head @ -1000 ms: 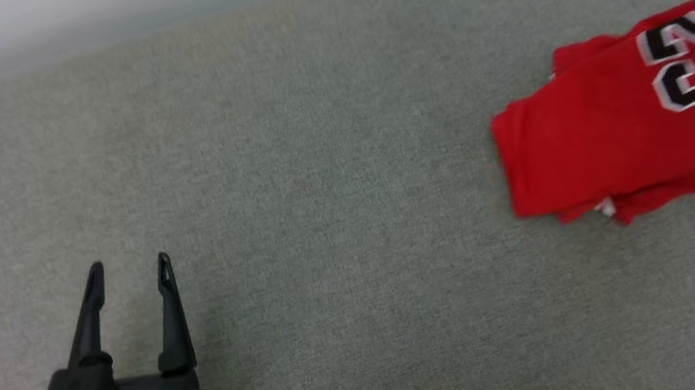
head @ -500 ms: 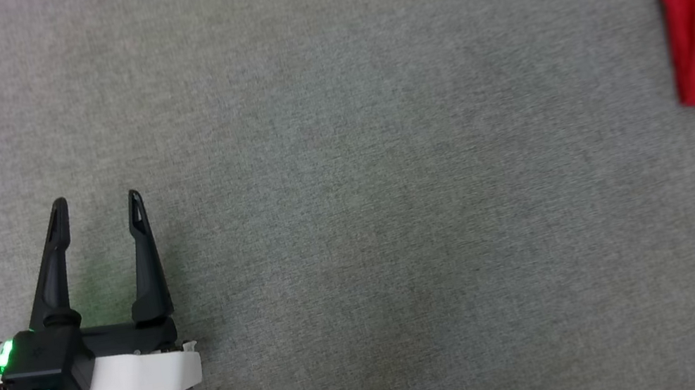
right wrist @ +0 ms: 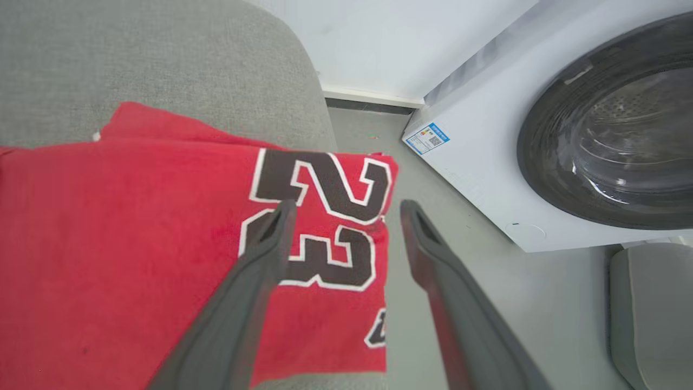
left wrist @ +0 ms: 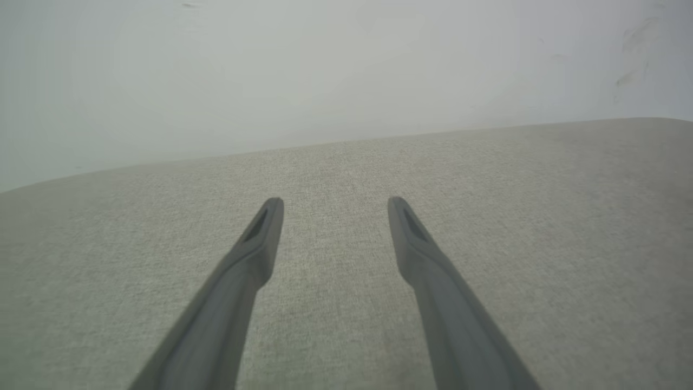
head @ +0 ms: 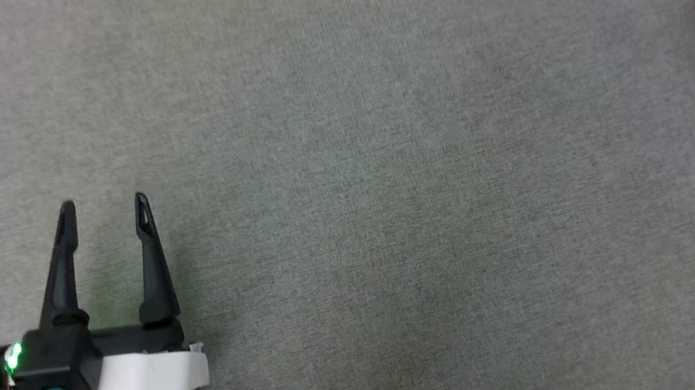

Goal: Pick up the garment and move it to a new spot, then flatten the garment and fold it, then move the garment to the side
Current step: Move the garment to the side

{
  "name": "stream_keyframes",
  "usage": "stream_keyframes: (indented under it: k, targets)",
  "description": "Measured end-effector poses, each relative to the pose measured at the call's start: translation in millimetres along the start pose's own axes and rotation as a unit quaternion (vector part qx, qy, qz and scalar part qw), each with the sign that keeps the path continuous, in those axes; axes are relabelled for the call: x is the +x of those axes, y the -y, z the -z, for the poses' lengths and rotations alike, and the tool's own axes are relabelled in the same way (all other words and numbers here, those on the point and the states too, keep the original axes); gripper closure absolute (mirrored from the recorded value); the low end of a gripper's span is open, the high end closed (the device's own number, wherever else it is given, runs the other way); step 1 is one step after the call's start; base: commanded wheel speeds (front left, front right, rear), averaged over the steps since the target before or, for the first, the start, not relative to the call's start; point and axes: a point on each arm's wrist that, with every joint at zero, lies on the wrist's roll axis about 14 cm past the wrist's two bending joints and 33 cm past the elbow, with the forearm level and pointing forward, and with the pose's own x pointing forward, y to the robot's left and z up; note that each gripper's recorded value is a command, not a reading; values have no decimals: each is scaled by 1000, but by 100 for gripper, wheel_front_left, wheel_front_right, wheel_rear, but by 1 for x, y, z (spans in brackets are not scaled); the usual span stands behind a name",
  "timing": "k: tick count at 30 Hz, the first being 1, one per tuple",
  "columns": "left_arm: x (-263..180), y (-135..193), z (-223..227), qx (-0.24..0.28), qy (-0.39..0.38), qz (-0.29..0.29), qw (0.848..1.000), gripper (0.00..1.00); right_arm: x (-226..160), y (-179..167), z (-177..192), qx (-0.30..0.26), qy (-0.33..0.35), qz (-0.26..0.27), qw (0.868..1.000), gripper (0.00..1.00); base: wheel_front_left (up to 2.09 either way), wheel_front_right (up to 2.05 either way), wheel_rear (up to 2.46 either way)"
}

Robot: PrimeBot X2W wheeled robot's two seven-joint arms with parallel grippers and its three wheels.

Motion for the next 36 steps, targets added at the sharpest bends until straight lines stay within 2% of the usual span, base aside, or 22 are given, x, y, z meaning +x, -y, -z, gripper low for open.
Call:
stream_keyframes:
  k: [6, 10, 13, 16, 21, 24, 29, 33, 36]
  targets:
    - [-19, -1, -14, 2, 2, -9, 1000, 0, -25, 0, -37, 10, 96, 1, 995, 0, 0, 0, 0]
    - [-38, 0, -23, 4, 1, -13, 1000, 0, -55, -2, -76, 20, 193, -7, 981, 0, 0, 0, 0]
    - [-51, -3, -32, 2, 6, -24, 1000, 0, -83, -12, -106, 42, 274, -22, 960, 0, 0, 0, 0]
    - [-63, -5, -41, 0, 13, -33, 999, 0, -117, -22, -135, 57, 359, -37, 931, 0, 0, 0, 0]
    - [-81, -8, -53, 2, 24, -44, 999, 0, -167, -55, -156, 91, 450, -79, 885, 0, 0, 0, 0]
    - [-91, -12, -59, 3, 29, -53, 998, 0, -191, -80, -160, 107, 477, -110, 865, 0, 0, 0, 0]
    - [-107, -20, -66, 4, 37, -70, 997, 0, -223, -123, -153, 138, 491, -166, 844, 0, 0, 0, 0]
    - [-118, -23, -69, 1, 39, -79, 996, 0, -242, -154, -140, 165, 482, -204, 836, 0, 0, 0, 0]
    - [-125, -25, -70, -1, 41, -84, 996, 0, -249, -171, -123, 177, 465, -224, 838, 0, 0, 0, 0]
